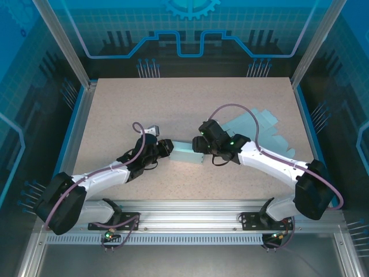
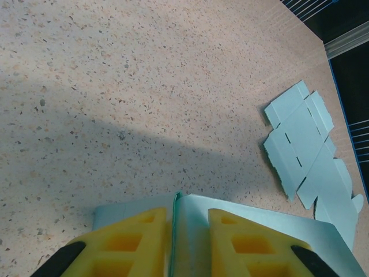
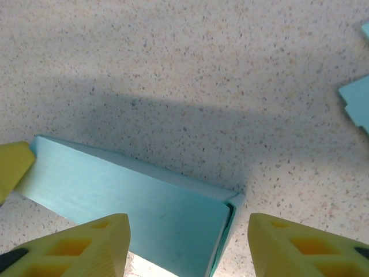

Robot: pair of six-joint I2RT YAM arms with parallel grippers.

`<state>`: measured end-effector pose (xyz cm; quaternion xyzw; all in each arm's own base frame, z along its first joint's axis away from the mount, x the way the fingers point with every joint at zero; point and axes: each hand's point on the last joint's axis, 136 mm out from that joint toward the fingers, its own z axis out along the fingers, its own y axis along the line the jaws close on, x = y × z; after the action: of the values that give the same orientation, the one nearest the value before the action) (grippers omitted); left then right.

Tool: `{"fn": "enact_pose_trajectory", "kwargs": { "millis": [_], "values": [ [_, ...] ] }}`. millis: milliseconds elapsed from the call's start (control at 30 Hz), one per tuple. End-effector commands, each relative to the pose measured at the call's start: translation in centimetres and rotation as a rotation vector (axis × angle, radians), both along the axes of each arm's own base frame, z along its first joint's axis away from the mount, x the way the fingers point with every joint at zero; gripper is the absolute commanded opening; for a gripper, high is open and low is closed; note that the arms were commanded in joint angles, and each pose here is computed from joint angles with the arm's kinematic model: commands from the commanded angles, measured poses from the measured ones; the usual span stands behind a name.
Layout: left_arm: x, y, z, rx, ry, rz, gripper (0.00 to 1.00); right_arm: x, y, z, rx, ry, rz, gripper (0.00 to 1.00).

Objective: Fold the paper box

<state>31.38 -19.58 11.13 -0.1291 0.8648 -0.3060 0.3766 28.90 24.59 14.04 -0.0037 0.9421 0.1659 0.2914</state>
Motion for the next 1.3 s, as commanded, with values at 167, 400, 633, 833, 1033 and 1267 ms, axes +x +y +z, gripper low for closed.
{"fn": "enact_pose_trajectory", "kwargs": {
  "millis": [167, 400, 633, 833, 1033, 1267],
  "values": [
    [-4.3, 2.4, -7.1, 0.145, 0.225, 0.0, 0.22, -2.7, -1.2, -6.6, 0.014, 0.158, -0.012, 0.47],
    [-5.6, 3.1, -8.3, 0.16, 0.252, -0.007, 0.14, -3.0, -1.8, -8.8, 0.02, 0.184, -0.023, 0.38],
    [-6.0, 3.3, -8.7, 0.126, 0.239, 0.002, 0.07, -3.2, -1.0, -10.2, 0.021, 0.156, 0.052, 0.33],
    [-6.3, 3.5, -7.3, 0.095, 0.184, 0.0, 0.12, -4.4, -1.3, -10.4, -0.012, 0.111, 0.09, 0.34],
    [-7.0, 3.9, -5.5, 0.074, 0.136, -0.006, 0.16, -6.1, -1.9, -10.5, -0.057, 0.1, 0.116, 0.34],
    [-8.4, 4.3, -6.0, 0.05, 0.15, -0.002, 0.19, -7.9, -2.5, -11.3, -0.104, 0.112, 0.122, 0.34]
  ]
}}
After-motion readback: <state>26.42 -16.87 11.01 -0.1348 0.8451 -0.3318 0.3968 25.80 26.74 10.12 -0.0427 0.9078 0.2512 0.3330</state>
